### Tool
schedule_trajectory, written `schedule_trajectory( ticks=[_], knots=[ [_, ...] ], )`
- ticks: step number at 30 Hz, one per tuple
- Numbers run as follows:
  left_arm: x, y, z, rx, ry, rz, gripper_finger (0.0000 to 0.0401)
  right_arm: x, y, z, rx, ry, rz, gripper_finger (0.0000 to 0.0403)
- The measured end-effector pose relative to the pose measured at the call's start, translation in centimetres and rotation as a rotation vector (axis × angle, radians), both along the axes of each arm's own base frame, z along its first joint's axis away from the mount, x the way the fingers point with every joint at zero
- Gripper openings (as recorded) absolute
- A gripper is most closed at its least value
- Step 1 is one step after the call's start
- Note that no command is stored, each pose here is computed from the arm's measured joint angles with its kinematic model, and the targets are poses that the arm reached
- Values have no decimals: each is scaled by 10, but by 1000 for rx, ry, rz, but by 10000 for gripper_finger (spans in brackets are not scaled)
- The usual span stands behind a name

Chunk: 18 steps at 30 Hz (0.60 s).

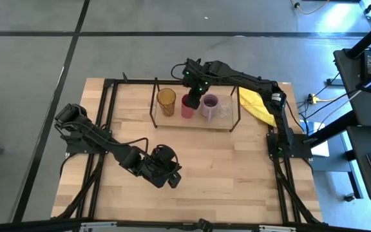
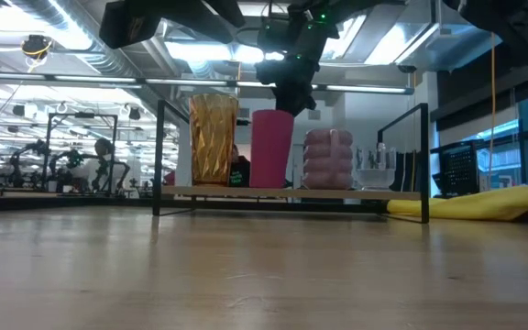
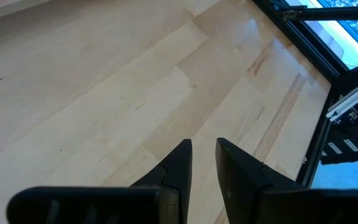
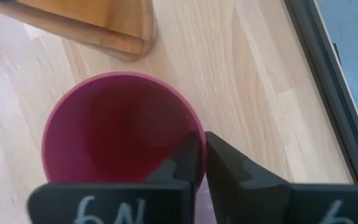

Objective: Stack small to large cups/mugs on shelf
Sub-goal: Adjust the pink cup on the shelf

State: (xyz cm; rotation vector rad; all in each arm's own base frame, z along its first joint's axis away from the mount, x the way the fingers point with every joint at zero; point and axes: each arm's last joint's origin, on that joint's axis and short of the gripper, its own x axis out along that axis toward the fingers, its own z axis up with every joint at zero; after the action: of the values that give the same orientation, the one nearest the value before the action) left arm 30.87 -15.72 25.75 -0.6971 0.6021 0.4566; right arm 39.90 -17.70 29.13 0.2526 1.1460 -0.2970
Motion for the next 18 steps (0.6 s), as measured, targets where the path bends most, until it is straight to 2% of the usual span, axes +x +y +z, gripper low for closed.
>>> schedule_trajectory(
  ticks=[8,18],
  knots=[
    [0,0,0,1,0,0,66,1,0,0,-10,-8,21,11],
    [0,0,0,0,0,0,66,2,-1,1,-21,-24,27,11]
  ],
)
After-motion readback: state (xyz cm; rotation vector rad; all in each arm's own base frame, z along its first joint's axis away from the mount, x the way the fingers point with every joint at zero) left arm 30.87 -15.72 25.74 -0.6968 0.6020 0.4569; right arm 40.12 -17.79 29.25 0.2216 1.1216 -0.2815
